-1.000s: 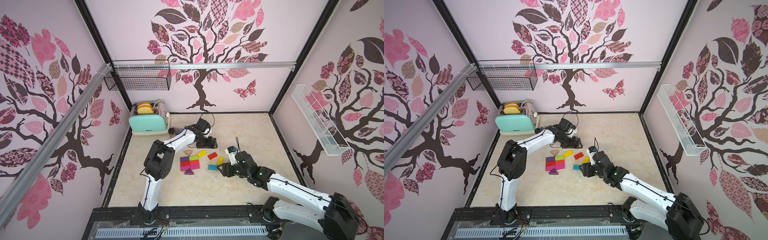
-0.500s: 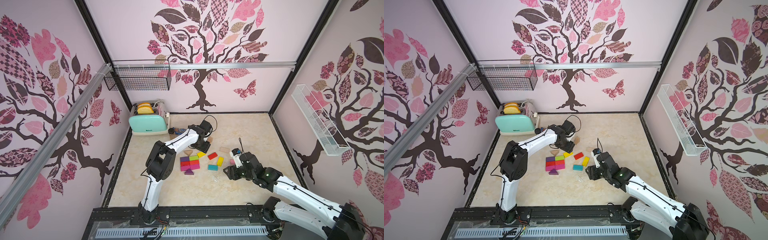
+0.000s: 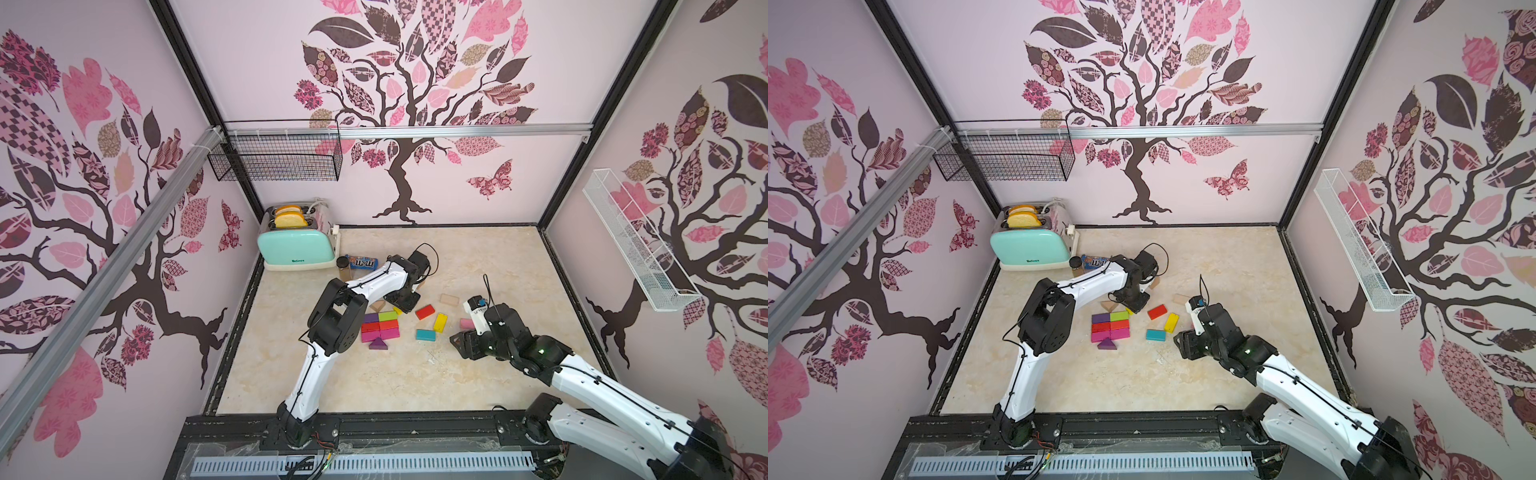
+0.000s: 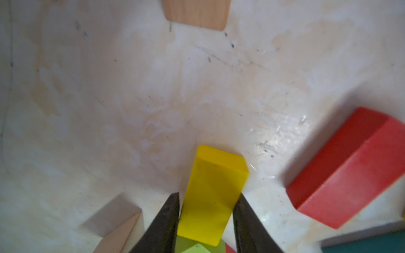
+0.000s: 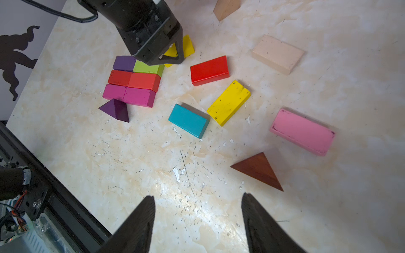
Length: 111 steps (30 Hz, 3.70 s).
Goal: Assemble a piece of candy with building blocks
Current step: Assemble the building block at the center of the board.
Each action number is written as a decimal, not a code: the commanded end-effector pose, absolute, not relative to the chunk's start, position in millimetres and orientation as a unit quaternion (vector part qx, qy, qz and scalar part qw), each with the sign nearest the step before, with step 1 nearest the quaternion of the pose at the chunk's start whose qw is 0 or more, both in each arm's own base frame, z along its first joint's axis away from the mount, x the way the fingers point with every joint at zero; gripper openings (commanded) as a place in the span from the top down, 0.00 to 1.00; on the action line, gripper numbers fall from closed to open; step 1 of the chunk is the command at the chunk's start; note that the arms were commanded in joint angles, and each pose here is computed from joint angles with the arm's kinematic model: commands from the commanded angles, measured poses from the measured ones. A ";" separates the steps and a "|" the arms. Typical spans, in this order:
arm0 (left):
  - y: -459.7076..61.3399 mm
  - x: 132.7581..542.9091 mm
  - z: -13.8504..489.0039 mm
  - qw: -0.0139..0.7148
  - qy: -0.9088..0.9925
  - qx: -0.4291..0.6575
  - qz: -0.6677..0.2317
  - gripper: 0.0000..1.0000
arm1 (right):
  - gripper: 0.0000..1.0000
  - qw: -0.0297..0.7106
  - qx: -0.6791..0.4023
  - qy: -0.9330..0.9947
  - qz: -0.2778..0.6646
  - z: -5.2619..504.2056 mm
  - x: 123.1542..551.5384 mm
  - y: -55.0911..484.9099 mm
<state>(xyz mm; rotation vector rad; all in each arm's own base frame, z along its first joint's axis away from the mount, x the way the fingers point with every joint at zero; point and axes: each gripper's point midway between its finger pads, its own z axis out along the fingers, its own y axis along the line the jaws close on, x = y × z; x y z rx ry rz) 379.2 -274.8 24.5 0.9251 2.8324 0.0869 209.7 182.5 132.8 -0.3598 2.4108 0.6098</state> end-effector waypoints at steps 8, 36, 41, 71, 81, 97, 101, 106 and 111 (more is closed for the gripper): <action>-306.5 405.0 22.0 0.106 0.935 0.337 -0.007 0.92 | 0.33 0.328 -0.120 0.906 0.237 152.4 230.3 170.9; -327.8 343.8 -5.7 0.106 0.849 0.511 -0.086 1.00 | 0.33 0.355 -0.095 0.896 0.250 168.1 243.9 147.4; -328.8 320.6 -0.8 0.105 0.828 0.540 -0.108 1.00 | 0.32 0.353 -0.095 0.894 0.260 168.4 245.1 150.1; -356.7 311.3 3.0 0.114 0.799 0.579 -0.117 0.91 | 0.32 0.353 -0.064 0.900 0.246 157.7 249.4 134.2; -367.1 329.1 41.8 0.117 0.853 0.472 -0.189 0.85 | 0.33 0.352 -0.054 0.904 0.238 154.6 245.8 128.8; -363.3 331.1 11.6 0.114 0.851 0.492 -0.149 0.84 | 0.33 0.353 -0.054 0.906 0.227 154.5 248.8 126.1; -371.3 314.2 5.0 0.099 0.849 0.493 -0.162 0.85 | 0.33 0.357 -0.056 0.904 0.227 157.1 250.9 126.6; -381.1 301.1 1.8 0.090 0.848 0.489 -0.184 0.85 | 0.33 0.359 -0.060 0.904 0.226 159.2 254.6 127.4; -391.2 296.7 6.0 0.094 0.837 0.501 -0.200 0.85 | 0.33 0.359 -0.055 0.905 0.222 158.2 256.5 124.1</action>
